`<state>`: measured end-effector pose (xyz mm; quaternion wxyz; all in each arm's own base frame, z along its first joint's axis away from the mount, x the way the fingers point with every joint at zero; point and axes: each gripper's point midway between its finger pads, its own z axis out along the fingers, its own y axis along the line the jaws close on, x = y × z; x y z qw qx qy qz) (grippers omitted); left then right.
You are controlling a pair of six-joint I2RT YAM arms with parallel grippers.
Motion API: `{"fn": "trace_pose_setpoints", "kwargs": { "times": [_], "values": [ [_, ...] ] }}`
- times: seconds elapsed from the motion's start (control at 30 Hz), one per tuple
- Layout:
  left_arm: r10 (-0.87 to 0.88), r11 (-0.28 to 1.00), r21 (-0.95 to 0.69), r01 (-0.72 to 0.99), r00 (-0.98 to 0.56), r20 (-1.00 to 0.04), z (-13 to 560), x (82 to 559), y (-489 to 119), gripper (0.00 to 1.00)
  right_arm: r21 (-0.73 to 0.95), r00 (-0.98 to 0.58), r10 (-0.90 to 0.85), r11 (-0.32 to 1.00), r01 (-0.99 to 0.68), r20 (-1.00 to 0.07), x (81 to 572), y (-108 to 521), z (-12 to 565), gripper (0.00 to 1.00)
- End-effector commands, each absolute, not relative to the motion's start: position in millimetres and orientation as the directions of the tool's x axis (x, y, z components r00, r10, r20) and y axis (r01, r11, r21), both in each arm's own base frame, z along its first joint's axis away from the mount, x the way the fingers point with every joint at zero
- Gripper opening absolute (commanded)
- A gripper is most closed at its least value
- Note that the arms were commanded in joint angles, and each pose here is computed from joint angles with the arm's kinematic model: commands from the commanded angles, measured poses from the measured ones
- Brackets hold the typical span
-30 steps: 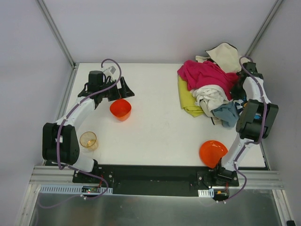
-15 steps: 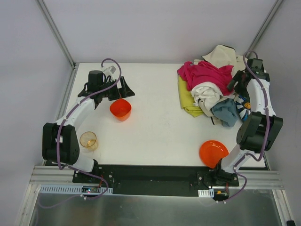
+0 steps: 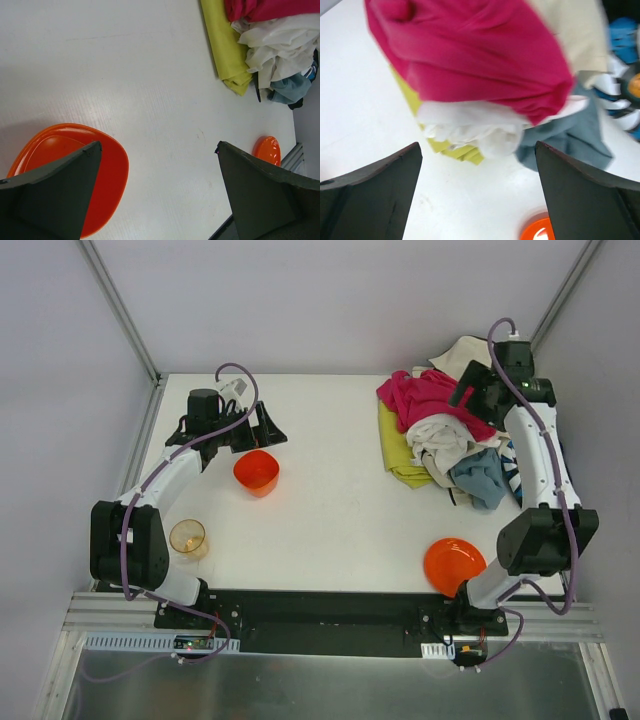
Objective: Pick out a specific cloth from the pile
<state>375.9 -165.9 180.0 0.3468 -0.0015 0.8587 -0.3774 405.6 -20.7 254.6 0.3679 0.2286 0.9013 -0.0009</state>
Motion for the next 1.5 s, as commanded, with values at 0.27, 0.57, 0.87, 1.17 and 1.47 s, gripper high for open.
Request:
{"fn": "trace_pose_setpoints", "kwargs": {
  "times": [0.27,0.57,0.87,1.17,1.47],
  "values": [
    [-0.286,0.688,-0.659,0.304,-0.72,-0.632,206.8,377.5,-166.6,0.99,0.411,-0.707,0.546,0.829,0.379,-0.45,453.0,72.7,186.4,0.96],
    [-0.291,0.691,-0.653,0.312,-0.706,-0.645,206.4,380.5,-165.6,0.99,0.484,-0.642,0.66,0.74,0.467,-0.389,490.1,70.4,170.9,0.96],
    [-0.288,0.689,-0.656,0.309,-0.714,-0.638,202.3,382.5,-166.4,0.99,0.493,-0.51,0.79,0.611,0.619,-0.34,506.6,14.9,139.3,0.99],
    [-0.283,0.685,-0.655,0.318,-0.712,-0.642,204.6,382.8,-167.4,0.99,0.522,-0.49,0.825,0.561,0.643,-0.282,506.2,-4.1,108.0,0.47],
    [-0.279,0.663,-0.658,0.358,-0.697,-0.66,221.7,381.3,-171.2,0.99,0.55,-0.528,0.795,0.596,0.585,-0.299,503.6,2.5,121.3,0.05]
  ]
}}
